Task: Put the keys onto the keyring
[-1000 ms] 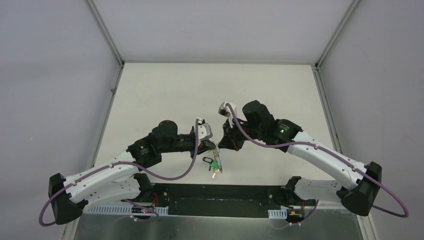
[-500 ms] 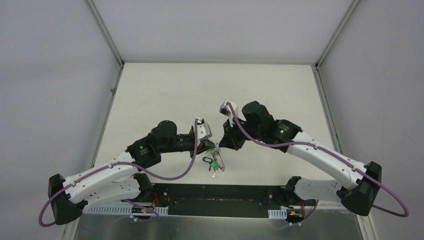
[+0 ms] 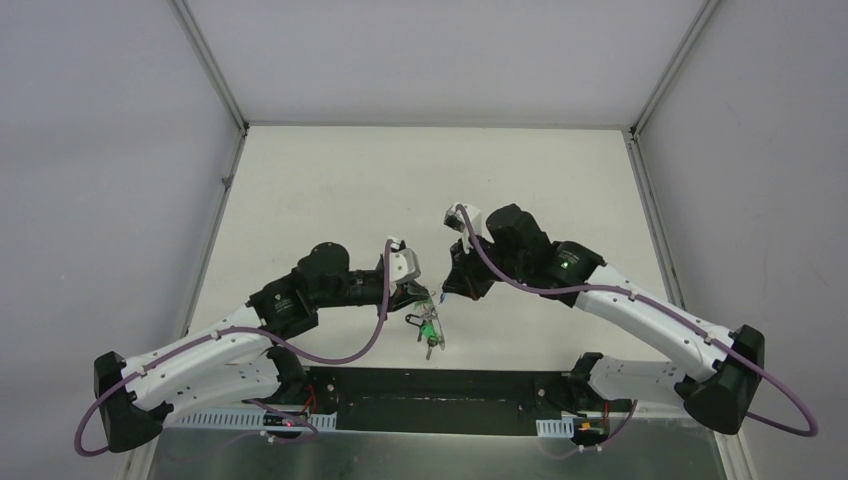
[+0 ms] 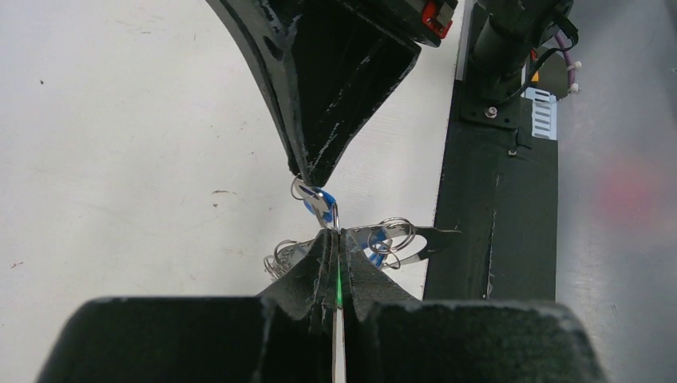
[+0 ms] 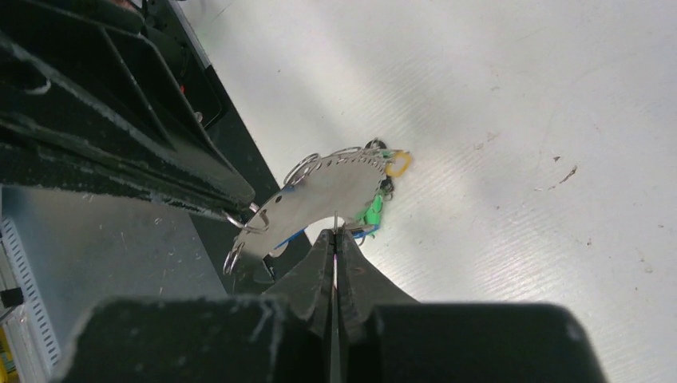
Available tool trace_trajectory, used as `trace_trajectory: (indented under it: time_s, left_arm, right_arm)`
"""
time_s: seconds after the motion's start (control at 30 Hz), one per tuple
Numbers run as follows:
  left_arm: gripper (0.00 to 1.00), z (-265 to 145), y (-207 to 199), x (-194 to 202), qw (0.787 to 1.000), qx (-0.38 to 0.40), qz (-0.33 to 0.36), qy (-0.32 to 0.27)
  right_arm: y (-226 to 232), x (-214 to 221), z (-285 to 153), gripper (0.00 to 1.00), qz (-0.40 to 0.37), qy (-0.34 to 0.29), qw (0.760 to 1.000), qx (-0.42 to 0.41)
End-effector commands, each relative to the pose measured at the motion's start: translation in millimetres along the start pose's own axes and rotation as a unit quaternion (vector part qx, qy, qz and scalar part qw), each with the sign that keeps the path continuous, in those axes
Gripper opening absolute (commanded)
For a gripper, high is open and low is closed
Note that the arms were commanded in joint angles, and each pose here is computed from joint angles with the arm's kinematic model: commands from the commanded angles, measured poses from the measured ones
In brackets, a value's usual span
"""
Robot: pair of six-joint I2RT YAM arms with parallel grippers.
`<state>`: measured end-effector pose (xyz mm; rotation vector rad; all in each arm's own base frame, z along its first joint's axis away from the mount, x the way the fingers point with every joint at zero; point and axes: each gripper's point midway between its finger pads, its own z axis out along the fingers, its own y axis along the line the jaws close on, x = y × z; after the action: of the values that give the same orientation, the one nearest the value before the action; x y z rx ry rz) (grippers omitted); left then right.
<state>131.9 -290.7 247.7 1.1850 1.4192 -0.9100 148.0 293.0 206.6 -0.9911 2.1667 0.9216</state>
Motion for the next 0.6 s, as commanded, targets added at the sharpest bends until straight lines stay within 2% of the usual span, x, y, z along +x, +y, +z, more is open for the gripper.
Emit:
trace_trajectory:
  time_s: [0.0,0.33,0.57]
  left_arm:
    - [0.00,-6.0,1.1,-35.4,0.998,-0.005,0.020,-0.053]
    - [0.00,-6.3,2.9,-35.5,0.998,-0.010,0.015,-0.052]
    - [0.00,-6.5,1.9,-37.0,0.998,-0.008,0.013,-0.054]
  right_arm:
    - [24.8,-18.4,-17.6,0.00,-0.025,-0.053,0.997,-0.057]
    - [56.4,-25.8,-37.4,0.00,-0.059,-0.073,0.986,-0.136]
    - [57.5,-34.6,-27.1,0.00,-0.058,-0.075,0.985,-0.143]
